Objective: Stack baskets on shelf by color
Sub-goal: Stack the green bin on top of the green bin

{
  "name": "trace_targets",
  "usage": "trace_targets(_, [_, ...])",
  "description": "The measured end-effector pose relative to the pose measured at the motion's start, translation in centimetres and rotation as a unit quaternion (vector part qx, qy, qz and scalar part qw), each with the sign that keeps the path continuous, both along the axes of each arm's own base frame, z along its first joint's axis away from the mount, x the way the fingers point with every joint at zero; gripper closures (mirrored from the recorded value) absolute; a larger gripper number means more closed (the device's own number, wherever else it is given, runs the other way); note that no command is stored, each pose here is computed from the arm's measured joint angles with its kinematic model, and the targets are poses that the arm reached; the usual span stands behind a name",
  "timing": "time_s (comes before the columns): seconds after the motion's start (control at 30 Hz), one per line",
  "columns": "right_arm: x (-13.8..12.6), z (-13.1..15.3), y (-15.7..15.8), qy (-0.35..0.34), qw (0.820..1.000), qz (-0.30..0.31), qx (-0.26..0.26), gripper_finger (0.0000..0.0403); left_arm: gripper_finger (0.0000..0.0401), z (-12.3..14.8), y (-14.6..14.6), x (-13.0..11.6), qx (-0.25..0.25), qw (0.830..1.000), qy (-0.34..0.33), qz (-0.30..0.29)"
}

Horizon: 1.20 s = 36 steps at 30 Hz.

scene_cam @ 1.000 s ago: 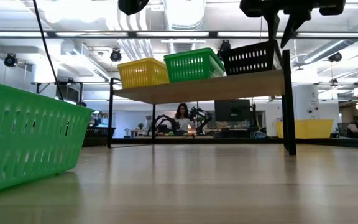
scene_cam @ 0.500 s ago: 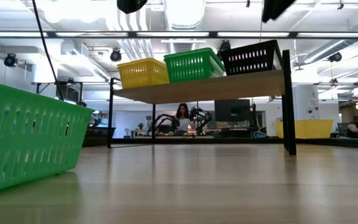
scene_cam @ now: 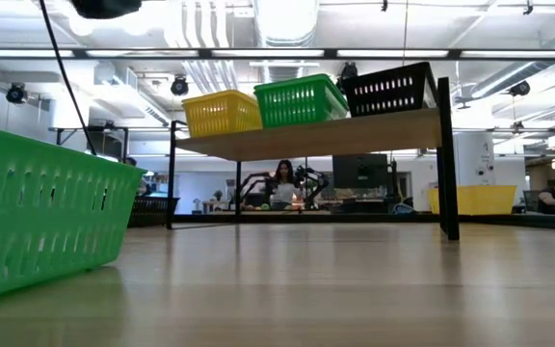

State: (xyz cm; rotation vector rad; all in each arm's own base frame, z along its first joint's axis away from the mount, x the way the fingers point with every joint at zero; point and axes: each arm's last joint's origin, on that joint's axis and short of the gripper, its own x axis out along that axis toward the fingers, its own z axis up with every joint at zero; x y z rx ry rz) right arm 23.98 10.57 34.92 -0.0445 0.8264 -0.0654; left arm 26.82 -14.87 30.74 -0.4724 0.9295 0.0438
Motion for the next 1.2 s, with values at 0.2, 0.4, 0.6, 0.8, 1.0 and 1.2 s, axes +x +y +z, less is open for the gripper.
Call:
trace_targets(0.2, [0.5, -4.4, 2.6, -0.010, 0.999, -0.020, 0.044, 0.0327, 0.0169, -1.7, -4.8, -2.8, 0.010, 0.997, 0.036, -0.073])
trace_targets(0.4, [0.9, -6.6, 3.5, -0.007, 0.996, -0.045, 0.073, 0.0342, 0.0169, -4.9, -8.9, -5.3, 0.000, 0.993, 0.059, -0.103])
trace_targets(0.6, [1.4, -6.6, 3.8, -0.011, 0.996, -0.046, 0.075, 0.0349, 0.0169, -8.7, -12.1, -4.6, 0.001, 0.992, 0.050, -0.119])
trace_targets(0.8, [1.9, -6.4, 4.2, -0.013, 0.996, -0.045, 0.074, 0.0350, 0.0170, -12.1, -13.6, -3.0, 0.036, 0.993, 0.074, -0.082])
trace_targets(1.0, [2.0, -5.7, 4.2, -0.017, 0.996, -0.045, 0.080, 0.0350, 0.0215, -13.3, -14.0, -2.5, 0.031, 0.994, 0.090, -0.043])
trace_targets(1.2, [1.2, -2.8, 4.5, -0.023, 0.994, -0.030, 0.098, 0.0350, 0.0325, -12.8, -13.4, -2.3, 0.031, 0.995, 0.088, -0.047])
